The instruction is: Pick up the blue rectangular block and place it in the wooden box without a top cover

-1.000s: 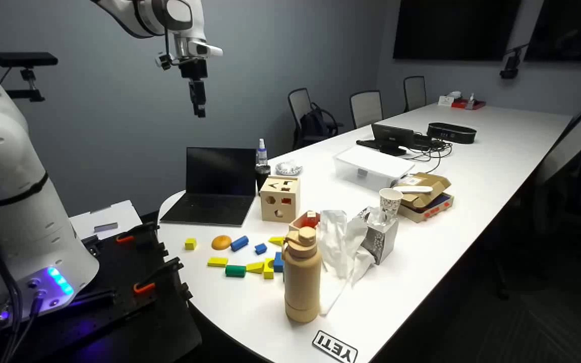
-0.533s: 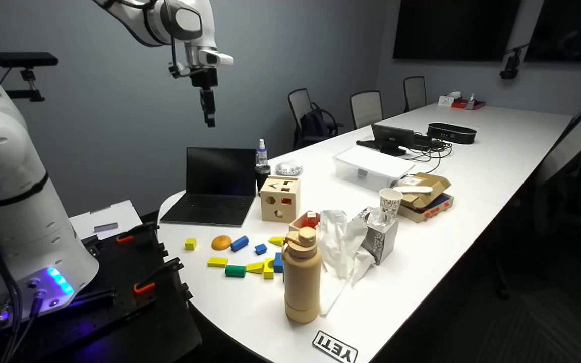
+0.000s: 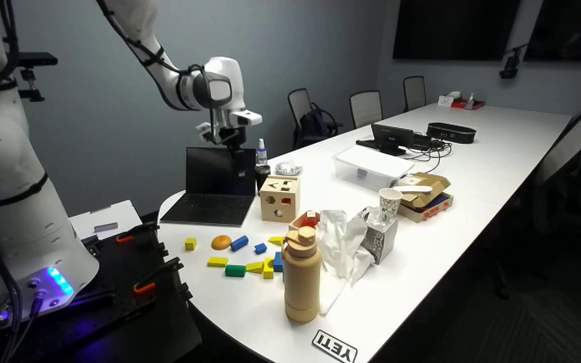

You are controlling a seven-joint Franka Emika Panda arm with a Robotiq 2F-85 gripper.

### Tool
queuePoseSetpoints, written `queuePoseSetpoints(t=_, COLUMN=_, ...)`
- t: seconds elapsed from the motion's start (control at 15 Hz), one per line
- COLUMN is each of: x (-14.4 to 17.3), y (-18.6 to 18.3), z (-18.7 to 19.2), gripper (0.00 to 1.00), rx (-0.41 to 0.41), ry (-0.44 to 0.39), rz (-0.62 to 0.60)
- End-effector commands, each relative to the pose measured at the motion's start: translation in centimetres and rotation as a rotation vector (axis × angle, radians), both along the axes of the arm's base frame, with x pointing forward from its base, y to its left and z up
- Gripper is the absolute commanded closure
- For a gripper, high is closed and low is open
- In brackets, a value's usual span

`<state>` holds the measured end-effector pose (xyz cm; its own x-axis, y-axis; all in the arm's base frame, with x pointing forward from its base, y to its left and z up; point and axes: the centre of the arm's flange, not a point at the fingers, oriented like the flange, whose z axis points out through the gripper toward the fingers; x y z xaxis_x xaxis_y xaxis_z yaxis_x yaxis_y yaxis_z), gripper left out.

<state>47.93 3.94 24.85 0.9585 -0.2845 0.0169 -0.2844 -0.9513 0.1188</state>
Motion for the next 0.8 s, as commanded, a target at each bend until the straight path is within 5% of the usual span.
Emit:
queuePoseSetpoints(t=0.0, x=1.4, y=-0.7, z=-8.0, gripper=0.0, rx=0.052, ry=0.011, rz=0.089)
queuePoseSetpoints(t=0.47, x=-0.2, y=0.1, z=-19.1, gripper=0.0, rx=0.149, ry=0.108, rz=0.191)
queuePoseSetpoints(t=0.73, x=-0.5, y=0.1, z=-22.3, gripper=0.0, rx=0.142, ry=0.126, rz=0.161)
